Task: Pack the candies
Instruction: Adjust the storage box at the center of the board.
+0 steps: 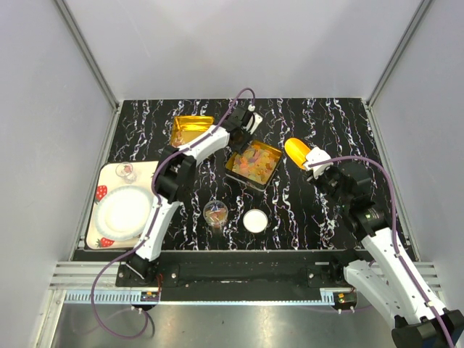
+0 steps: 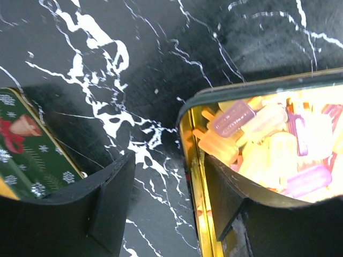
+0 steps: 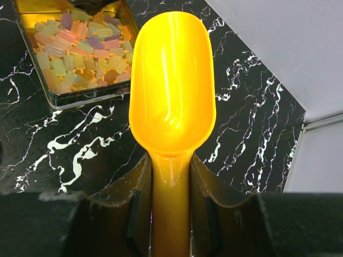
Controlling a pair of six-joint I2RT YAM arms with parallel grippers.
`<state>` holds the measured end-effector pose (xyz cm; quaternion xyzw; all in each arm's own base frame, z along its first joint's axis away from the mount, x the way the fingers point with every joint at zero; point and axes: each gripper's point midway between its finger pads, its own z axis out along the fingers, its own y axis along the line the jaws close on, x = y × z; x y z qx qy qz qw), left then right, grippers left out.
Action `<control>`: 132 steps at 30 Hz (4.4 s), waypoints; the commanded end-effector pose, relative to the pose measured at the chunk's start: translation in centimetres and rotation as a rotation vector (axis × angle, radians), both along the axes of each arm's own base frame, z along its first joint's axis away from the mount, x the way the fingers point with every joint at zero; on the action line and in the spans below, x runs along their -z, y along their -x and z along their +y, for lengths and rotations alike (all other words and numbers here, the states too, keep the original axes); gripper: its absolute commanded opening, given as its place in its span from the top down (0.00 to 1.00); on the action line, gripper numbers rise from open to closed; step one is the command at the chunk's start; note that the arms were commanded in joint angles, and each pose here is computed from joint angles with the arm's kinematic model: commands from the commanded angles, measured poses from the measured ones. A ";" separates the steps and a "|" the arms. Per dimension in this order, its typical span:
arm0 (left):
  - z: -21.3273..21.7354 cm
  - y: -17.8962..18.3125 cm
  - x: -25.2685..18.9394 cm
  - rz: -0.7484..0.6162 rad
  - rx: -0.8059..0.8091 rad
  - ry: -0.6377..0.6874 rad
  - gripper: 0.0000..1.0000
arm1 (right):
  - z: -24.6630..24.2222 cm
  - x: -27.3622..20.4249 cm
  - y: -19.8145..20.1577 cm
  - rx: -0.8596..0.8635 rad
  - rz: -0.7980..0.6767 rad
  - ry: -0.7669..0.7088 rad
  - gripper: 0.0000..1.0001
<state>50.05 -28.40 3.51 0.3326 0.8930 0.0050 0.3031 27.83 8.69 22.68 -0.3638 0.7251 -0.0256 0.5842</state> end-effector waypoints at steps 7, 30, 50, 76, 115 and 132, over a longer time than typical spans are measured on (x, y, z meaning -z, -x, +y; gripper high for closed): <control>-0.2 1.4 2.0 0.098 0.037 0.003 0.53 | 0.3 -1.1 -0.2 -0.007 -0.031 -0.031 1.00; 1.1 3.9 4.2 0.314 0.007 0.069 0.70 | 0.4 -1.3 -0.1 -0.010 -0.036 -0.039 1.00; 1.7 4.2 5.0 0.335 0.000 0.075 0.75 | 0.4 -1.2 -0.1 -0.010 -0.035 -0.037 1.00; -1.5 4.8 0.7 0.425 0.000 0.462 1.00 | 0.4 -1.1 -0.1 -0.010 -0.032 -0.036 1.00; -1.9 5.3 -7.8 0.319 0.027 0.760 1.00 | 0.4 -1.0 -0.1 -0.013 -0.030 -0.038 1.00; -0.5 2.6 -14.4 -0.006 -0.050 0.842 1.00 | 0.3 -1.0 -0.2 -0.006 -0.028 -0.032 1.00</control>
